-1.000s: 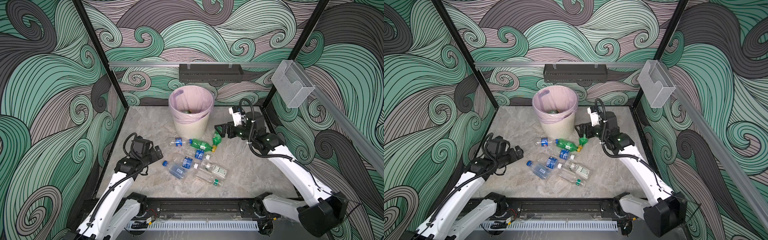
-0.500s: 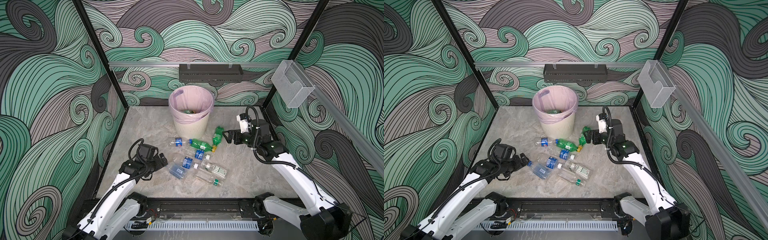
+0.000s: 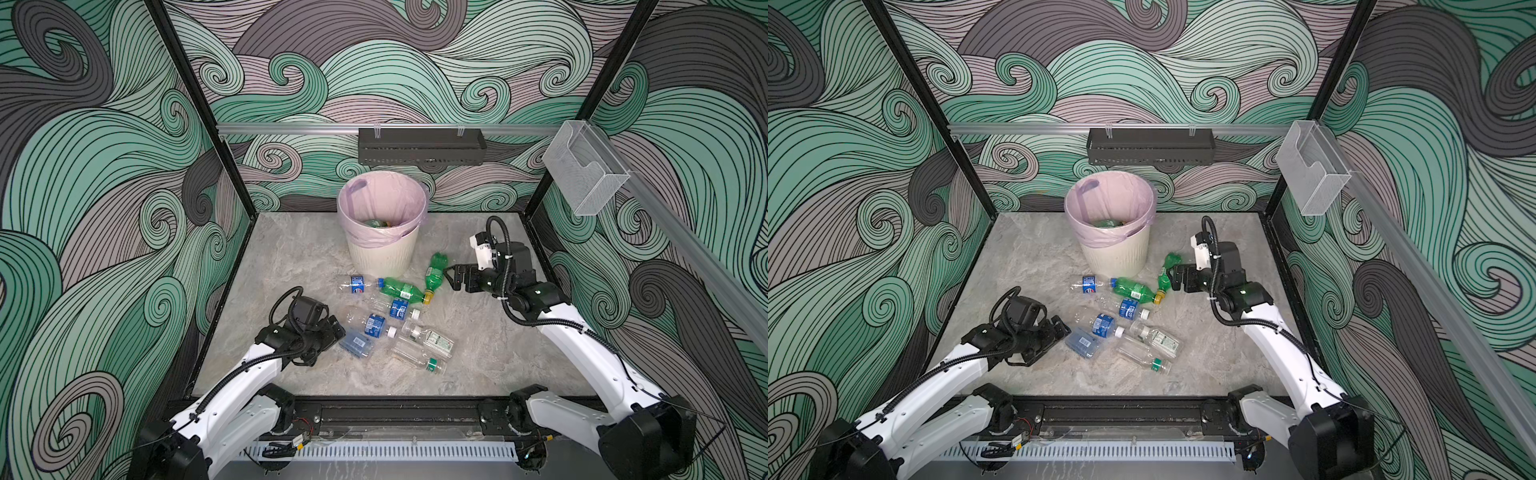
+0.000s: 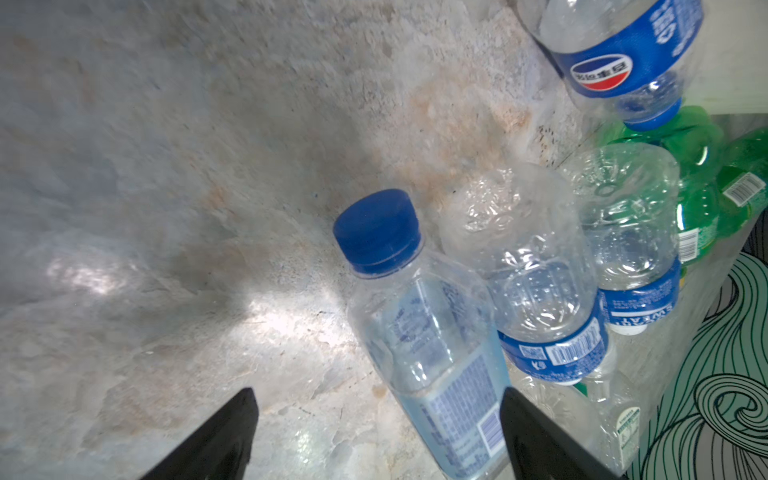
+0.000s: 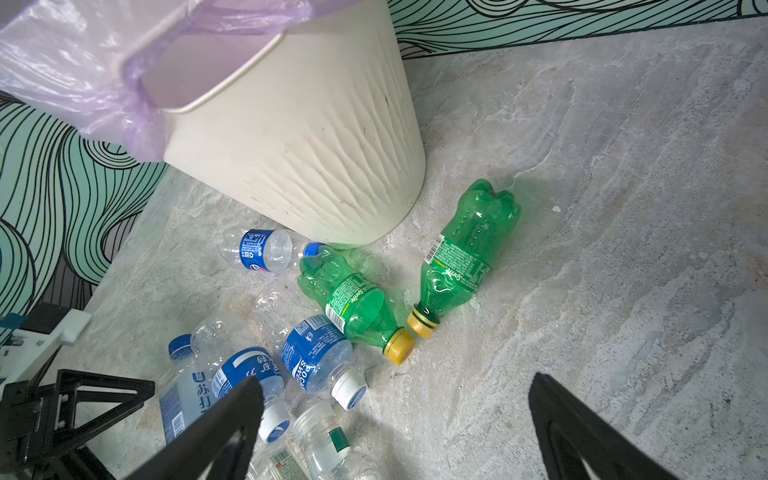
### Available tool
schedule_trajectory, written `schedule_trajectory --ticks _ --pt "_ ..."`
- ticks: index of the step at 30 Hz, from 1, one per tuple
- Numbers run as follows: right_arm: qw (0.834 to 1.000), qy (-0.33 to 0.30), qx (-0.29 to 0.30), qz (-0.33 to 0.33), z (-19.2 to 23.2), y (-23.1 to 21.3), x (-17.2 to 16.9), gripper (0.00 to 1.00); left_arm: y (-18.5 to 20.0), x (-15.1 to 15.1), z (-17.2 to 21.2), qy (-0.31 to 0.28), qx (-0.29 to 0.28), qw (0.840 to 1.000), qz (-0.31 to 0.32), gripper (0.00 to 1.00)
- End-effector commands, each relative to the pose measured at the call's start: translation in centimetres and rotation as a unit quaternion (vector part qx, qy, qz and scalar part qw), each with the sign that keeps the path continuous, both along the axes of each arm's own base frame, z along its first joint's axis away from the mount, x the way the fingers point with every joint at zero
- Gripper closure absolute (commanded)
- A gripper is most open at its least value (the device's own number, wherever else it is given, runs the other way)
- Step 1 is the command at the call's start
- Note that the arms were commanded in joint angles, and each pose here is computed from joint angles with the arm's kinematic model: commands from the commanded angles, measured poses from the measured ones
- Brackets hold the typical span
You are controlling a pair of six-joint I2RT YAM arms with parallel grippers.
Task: Throw the plastic bottles in the bin
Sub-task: 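Lower the left gripper onto a blue-capped clear bottle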
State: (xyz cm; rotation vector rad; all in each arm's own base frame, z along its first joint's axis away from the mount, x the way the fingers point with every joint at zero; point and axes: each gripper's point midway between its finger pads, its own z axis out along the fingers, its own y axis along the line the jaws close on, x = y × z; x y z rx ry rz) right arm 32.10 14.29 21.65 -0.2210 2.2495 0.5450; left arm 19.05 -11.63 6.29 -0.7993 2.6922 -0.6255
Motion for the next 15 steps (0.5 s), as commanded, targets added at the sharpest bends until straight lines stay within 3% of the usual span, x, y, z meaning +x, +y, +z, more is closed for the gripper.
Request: schedule_trajectory --ticks 1,11,15 --pt "1.000 0.001 -0.004 -0.017 -0.5 -0.6 0.2 0.00 -1.5 1.1 0.5 -0.010 -0.026 1.000 0.006 0.06" --pt "1.000 -0.004 0.004 -0.021 -0.6 -0.5 0.6 0.00 -4.0 2.2 -1.0 0.026 0.012 0.999 -0.018 0.06" --pt "1.000 -0.006 -0.003 -0.026 -0.6 -0.9 0.4 0.00 -4.5 1.9 -1.8 0.041 0.024 0.998 -0.030 0.13"
